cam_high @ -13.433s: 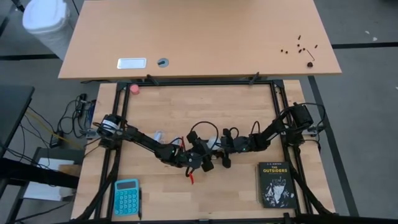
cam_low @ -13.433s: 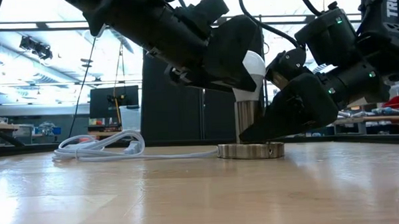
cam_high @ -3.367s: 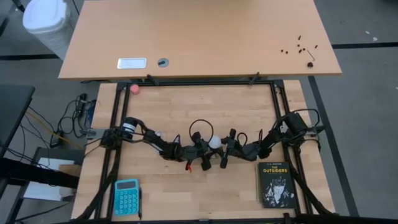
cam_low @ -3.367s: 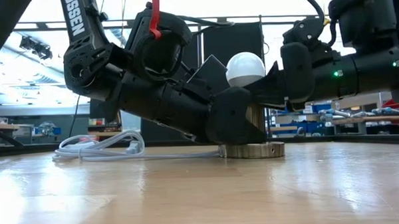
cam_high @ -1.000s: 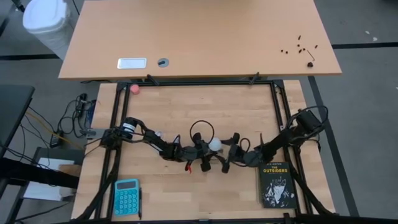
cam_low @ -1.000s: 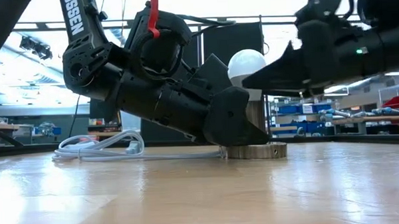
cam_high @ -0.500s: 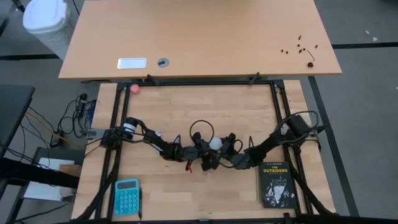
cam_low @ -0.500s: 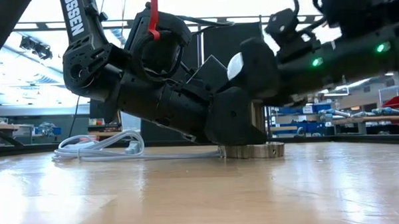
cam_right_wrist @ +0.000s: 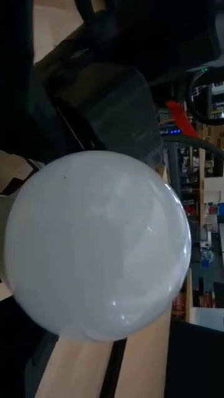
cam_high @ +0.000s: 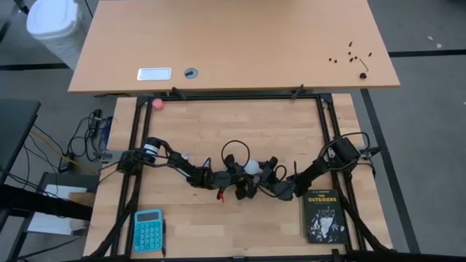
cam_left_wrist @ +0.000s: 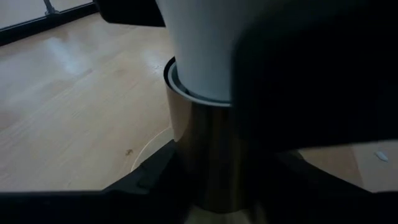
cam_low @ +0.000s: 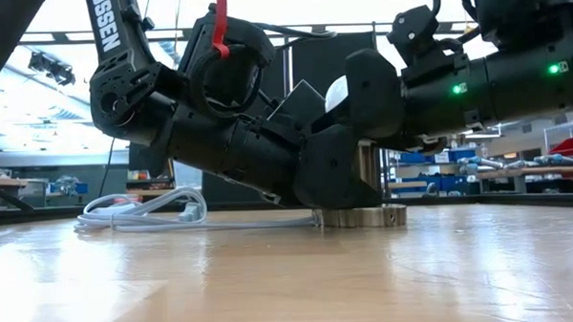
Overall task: Screw lightbulb
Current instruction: Remove the white lightbulb from the silver lamp
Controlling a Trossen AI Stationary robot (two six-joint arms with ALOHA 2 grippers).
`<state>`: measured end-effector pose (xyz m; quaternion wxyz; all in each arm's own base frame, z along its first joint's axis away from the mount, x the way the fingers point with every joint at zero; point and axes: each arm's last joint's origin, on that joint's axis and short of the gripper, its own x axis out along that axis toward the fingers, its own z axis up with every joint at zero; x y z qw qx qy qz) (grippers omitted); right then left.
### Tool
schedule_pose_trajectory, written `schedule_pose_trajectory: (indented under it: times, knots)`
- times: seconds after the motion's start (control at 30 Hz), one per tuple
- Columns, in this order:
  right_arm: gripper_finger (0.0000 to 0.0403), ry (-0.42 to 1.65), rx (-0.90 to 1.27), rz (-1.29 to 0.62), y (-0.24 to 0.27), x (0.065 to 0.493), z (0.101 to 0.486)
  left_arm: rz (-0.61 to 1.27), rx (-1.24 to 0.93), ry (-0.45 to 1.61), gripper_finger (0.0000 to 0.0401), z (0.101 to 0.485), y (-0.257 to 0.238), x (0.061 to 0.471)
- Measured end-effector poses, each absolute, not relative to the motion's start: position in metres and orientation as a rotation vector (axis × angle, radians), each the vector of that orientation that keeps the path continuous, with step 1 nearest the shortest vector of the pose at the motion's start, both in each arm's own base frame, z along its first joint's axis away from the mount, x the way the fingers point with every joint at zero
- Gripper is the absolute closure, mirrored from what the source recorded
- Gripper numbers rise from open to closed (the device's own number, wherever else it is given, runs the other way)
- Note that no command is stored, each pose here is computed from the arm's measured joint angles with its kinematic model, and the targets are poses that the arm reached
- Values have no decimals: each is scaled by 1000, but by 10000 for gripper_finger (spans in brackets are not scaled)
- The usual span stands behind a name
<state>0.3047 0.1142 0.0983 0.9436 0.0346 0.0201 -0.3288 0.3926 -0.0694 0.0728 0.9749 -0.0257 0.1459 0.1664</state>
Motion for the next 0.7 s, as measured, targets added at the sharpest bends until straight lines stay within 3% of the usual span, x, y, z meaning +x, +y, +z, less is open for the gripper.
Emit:
schedule_pose_trajectory:
  times: [0.17,0.43,0.7]
  knots:
    - [115,23,66,-670,114,305,101,335,-51,295,205,73,-69,393]
    - [219,57,22,-647,111,306,98,320,-36,297,205,73,-70,392]
    - [230,62,14,-635,110,305,97,315,-39,295,205,73,-72,392]
